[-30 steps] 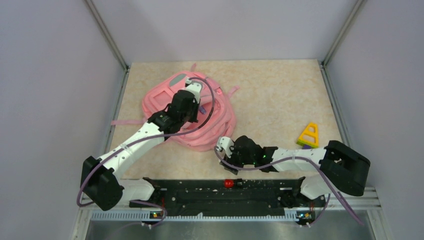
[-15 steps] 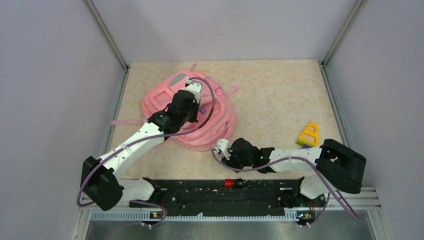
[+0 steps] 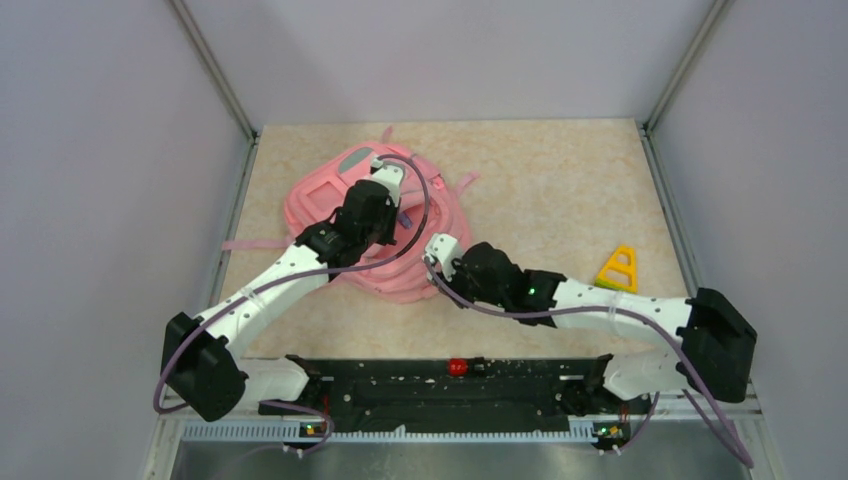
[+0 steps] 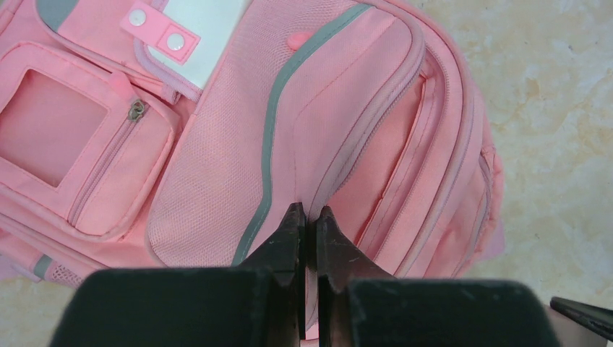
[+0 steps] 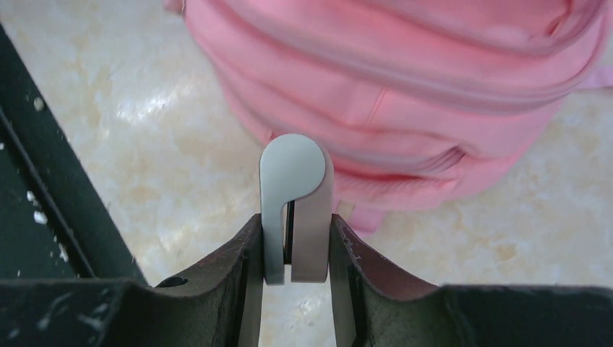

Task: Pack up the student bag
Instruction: Place the stationery in the student bag.

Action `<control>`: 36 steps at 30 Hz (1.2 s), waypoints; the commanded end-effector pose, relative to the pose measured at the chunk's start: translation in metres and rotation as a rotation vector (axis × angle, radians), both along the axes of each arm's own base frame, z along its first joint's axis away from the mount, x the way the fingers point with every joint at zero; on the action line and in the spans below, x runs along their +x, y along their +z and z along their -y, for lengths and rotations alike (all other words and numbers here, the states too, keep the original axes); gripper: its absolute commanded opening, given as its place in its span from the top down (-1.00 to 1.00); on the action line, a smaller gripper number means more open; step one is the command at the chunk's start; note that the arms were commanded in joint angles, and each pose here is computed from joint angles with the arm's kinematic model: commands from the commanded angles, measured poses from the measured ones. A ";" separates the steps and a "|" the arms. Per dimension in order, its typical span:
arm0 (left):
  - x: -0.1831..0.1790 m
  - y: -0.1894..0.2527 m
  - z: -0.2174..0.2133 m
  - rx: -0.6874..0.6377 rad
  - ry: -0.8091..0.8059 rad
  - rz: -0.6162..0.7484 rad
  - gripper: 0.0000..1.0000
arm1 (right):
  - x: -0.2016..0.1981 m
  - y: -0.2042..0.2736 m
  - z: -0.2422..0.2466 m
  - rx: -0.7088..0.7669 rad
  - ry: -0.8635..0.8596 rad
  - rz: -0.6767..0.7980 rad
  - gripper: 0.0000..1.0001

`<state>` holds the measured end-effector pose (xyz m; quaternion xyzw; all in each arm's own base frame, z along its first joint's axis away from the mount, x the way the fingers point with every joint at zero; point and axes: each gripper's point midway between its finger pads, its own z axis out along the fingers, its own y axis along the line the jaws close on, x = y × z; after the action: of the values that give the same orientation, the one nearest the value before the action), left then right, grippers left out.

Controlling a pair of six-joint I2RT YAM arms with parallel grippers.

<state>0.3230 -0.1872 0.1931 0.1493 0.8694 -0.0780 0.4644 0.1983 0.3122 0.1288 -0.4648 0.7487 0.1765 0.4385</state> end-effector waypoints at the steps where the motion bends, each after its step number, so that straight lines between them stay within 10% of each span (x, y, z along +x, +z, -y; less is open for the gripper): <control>1: 0.006 0.043 0.009 -0.101 -0.008 0.108 1.00 | 0.048 0.042 -0.018 0.064 -0.065 0.101 0.35; 21: 0.002 0.051 0.014 -0.141 -0.033 0.113 1.00 | 0.207 0.058 -0.084 0.228 -0.248 0.205 0.35; 36: 0.002 0.051 0.015 -0.140 -0.034 0.112 1.00 | 0.214 0.059 -0.068 0.277 -0.348 0.261 -0.31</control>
<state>0.3322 -0.1731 0.1991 0.0903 0.8721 -0.0814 0.4740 0.3964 0.3921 0.1649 -0.3301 0.7329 0.1442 0.5772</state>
